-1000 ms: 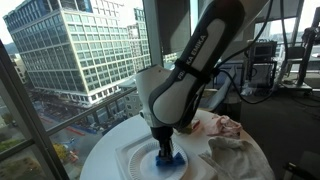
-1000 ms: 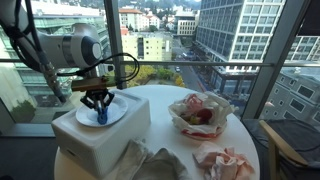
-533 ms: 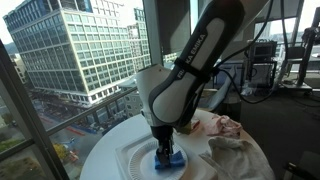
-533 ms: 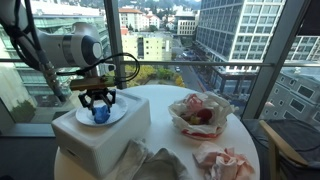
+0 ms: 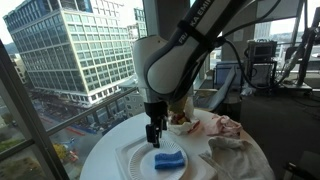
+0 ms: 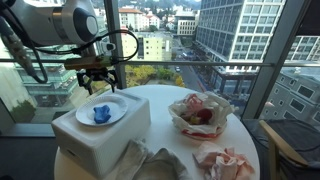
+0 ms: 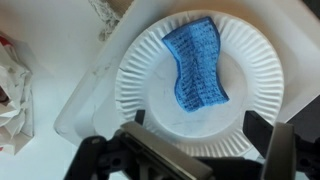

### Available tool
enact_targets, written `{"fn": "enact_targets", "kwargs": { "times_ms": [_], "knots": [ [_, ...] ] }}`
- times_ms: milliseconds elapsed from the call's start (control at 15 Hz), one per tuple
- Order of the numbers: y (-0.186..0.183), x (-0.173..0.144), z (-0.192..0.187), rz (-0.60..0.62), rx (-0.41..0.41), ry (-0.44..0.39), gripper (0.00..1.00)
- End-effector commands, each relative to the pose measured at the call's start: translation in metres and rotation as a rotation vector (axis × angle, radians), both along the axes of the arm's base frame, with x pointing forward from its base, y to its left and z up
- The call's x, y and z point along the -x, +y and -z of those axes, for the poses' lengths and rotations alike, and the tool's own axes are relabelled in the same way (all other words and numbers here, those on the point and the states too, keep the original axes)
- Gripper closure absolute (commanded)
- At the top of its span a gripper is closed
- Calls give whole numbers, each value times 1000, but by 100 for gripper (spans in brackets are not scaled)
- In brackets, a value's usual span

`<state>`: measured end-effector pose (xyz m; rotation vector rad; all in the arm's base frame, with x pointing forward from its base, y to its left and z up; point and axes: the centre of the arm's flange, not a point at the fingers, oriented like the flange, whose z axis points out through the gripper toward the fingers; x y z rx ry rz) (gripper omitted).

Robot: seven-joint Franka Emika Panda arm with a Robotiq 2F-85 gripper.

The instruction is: Wipe the plate with the sponge

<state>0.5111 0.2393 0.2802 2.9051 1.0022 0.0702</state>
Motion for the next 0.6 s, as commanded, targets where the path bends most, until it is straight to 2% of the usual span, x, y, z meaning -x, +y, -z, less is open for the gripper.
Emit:
{"fn": "enact_targets", "kwargs": {
  "times_ms": [0,200,267,533],
  "knots": [
    [-13,17,-17,68,99,47,0],
    [-22,26,-17,116,127,83,0],
    [-18,15,-7,87,106,84,0],
    [-20,18,-6,106,117,95,0]
  ]
}}
